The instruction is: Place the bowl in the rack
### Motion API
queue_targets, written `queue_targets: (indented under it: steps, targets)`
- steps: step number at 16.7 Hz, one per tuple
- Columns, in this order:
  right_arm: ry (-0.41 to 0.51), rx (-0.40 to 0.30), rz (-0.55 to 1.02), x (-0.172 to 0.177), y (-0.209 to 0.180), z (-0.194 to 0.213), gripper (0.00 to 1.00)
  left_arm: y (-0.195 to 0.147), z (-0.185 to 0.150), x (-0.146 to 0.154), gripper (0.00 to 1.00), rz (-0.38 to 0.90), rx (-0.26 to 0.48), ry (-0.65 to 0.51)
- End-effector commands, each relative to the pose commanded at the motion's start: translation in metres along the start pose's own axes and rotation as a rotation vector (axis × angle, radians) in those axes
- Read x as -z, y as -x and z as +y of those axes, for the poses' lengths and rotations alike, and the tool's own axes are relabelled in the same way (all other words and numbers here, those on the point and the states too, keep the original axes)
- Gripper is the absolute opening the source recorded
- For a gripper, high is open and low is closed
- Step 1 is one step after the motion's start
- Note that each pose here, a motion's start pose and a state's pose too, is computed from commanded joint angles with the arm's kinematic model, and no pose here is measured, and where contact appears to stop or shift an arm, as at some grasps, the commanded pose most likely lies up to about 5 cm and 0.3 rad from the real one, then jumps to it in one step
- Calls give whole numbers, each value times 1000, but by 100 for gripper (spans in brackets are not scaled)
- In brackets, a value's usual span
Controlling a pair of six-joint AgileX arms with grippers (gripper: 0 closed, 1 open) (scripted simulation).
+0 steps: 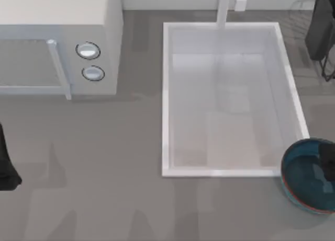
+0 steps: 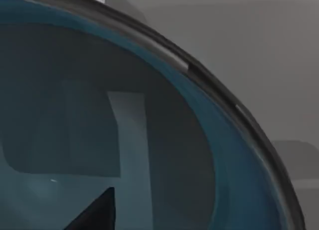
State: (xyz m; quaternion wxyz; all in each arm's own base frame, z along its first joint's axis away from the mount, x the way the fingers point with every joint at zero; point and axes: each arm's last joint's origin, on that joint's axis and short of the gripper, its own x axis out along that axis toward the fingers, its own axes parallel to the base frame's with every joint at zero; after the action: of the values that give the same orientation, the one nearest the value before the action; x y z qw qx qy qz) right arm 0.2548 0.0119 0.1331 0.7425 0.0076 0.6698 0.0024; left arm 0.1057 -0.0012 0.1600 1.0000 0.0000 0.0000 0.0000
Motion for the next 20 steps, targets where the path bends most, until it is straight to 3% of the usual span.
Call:
queue_targets:
  steps: [4,17,20]
  targets:
    - [0,0,2,1,-2,0,100,0,0,0,100,0,0,0]
    - [0,0,2,1,-2,0,2,0,0,0,100,0,0,0]
    - [0,0,2,1,-2,0,0,0,0,0,100,0,0,0]
